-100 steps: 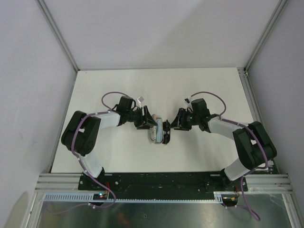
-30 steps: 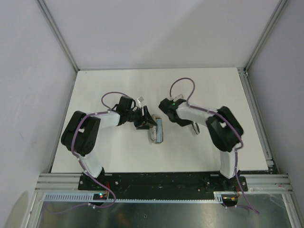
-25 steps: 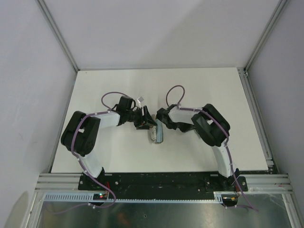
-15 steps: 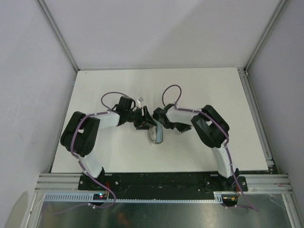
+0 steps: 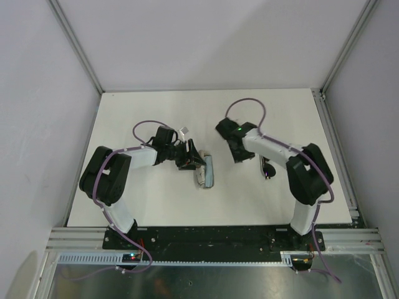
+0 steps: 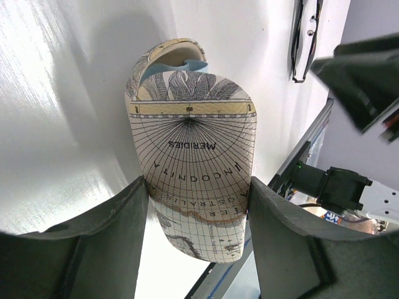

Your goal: Organize the sunglasses

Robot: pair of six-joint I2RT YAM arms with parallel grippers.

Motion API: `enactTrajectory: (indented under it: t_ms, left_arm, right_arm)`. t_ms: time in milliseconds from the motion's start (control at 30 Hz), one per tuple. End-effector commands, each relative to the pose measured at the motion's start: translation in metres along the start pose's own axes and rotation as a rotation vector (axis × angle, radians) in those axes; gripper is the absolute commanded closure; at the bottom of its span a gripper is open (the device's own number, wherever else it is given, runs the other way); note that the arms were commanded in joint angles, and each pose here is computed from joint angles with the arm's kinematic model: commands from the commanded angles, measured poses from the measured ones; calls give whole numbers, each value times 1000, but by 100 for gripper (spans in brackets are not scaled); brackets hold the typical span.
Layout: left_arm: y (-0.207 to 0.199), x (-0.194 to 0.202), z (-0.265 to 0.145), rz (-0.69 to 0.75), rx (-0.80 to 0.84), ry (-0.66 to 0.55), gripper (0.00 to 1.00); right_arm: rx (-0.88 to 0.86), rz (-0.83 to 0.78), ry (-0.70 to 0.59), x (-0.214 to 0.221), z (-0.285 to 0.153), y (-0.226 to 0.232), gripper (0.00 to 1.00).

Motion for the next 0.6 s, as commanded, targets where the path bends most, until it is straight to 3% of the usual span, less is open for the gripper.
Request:
enactTrajectory:
  t_ms: [0, 300, 433, 567]
  left_arm:
    - [21, 17, 0, 13, -104, 47, 50]
    - [21, 15, 1, 18, -106, 43, 50]
    - [20, 15, 1, 18, -105, 43, 50]
    - [20, 14, 0, 19, -105, 40, 50]
  right_arm:
    - [-123, 169, 35, -12, 6, -33, 57]
    - [-201, 407, 45, -15, 28, -85, 55]
    - [-246, 454, 64, -11, 38, -90, 42]
    - [-247, 478, 61, -10, 46, -94, 38]
Point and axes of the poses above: each gripper's point midway between its finger pads, its own z axis out along the fingers, its own y axis along the line the jaws close on, x = y × z, the point moved 3 cm from there along -z, back along the fingers, and after that the axes turned 14 degrees about z, right-handed, at the moved point
